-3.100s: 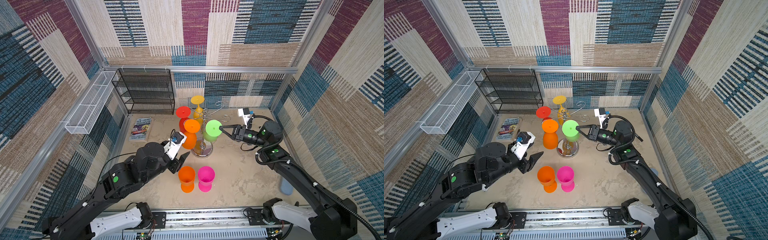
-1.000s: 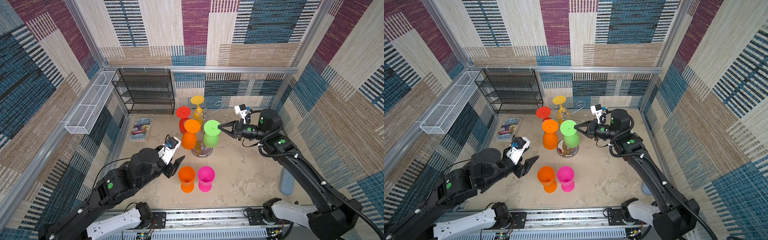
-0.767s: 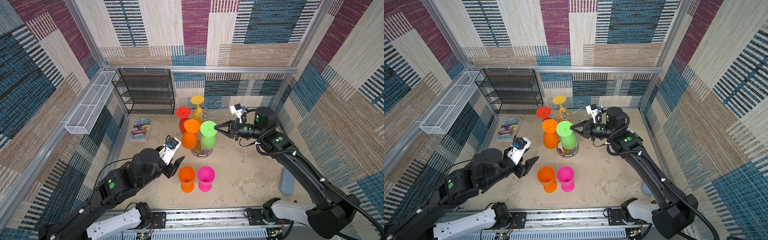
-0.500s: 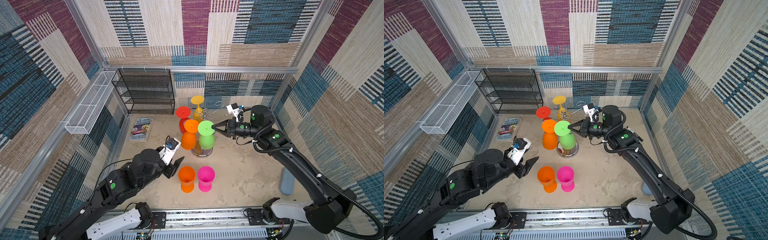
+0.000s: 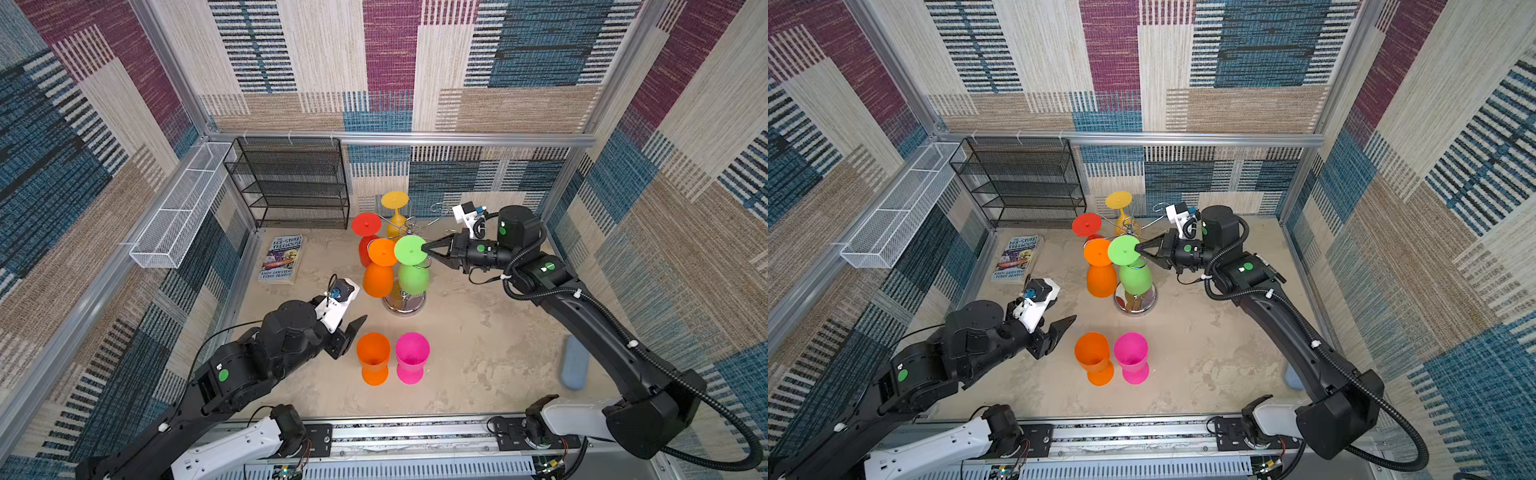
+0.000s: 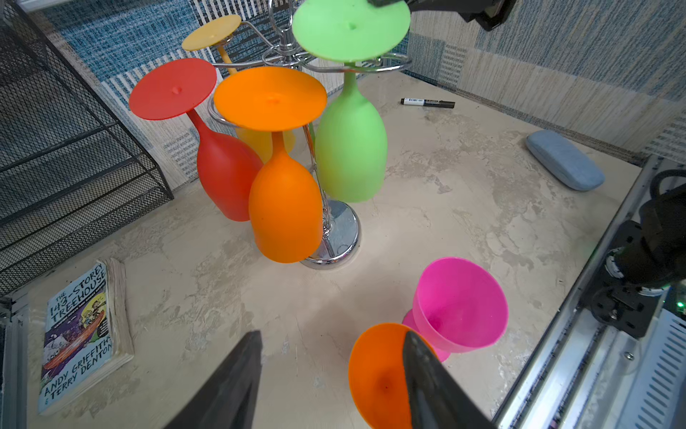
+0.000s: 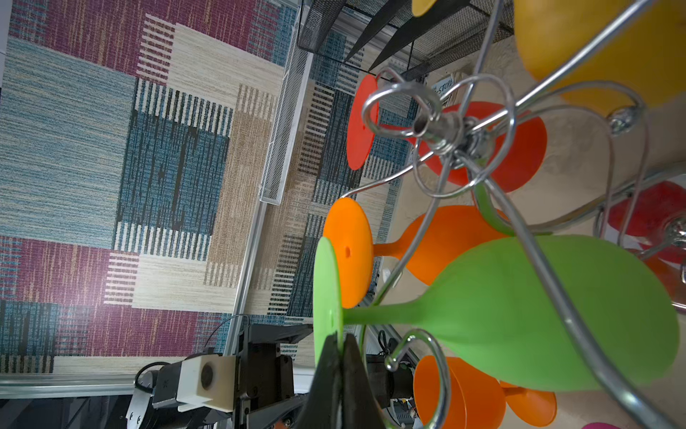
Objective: Take the wine glass off the wine glass rack
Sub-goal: Pick up the wine glass from the wine glass rack.
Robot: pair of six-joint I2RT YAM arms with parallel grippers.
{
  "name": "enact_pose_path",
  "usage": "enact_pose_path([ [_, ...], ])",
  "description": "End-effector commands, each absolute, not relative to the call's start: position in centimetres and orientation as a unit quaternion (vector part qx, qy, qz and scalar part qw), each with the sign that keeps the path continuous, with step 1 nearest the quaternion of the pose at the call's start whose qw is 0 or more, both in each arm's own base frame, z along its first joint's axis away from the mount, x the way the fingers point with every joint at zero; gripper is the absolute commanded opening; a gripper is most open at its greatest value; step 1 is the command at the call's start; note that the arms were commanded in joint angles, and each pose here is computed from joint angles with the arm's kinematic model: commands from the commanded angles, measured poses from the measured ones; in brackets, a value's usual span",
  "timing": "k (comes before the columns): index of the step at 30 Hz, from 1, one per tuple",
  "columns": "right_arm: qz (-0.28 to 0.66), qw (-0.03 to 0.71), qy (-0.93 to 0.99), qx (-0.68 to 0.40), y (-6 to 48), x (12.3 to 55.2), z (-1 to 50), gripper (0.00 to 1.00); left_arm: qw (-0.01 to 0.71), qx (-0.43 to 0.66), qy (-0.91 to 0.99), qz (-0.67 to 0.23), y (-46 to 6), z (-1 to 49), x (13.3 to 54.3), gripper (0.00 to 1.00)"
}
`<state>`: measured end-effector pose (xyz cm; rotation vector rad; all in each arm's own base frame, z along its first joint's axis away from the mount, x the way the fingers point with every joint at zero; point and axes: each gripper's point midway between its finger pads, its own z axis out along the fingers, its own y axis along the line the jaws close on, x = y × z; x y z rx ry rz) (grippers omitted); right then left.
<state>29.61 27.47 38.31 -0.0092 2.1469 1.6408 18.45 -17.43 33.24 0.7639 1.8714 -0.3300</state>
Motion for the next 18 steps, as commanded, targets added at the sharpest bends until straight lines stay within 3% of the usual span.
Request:
enact_pose_path([
  [1,0.591,0.237,0.771,-0.003,27.3,30.0,39.1,0.0,0.522,0.318,0.779,-0.143,-17.4,33.4,18.4,0.63],
  [18,0.585,0.269,0.765,0.025,24.9,30.1,39.6,0.0,0.522,0.313,0.78,-0.145,-16.7,33.5,17.9,0.63],
])
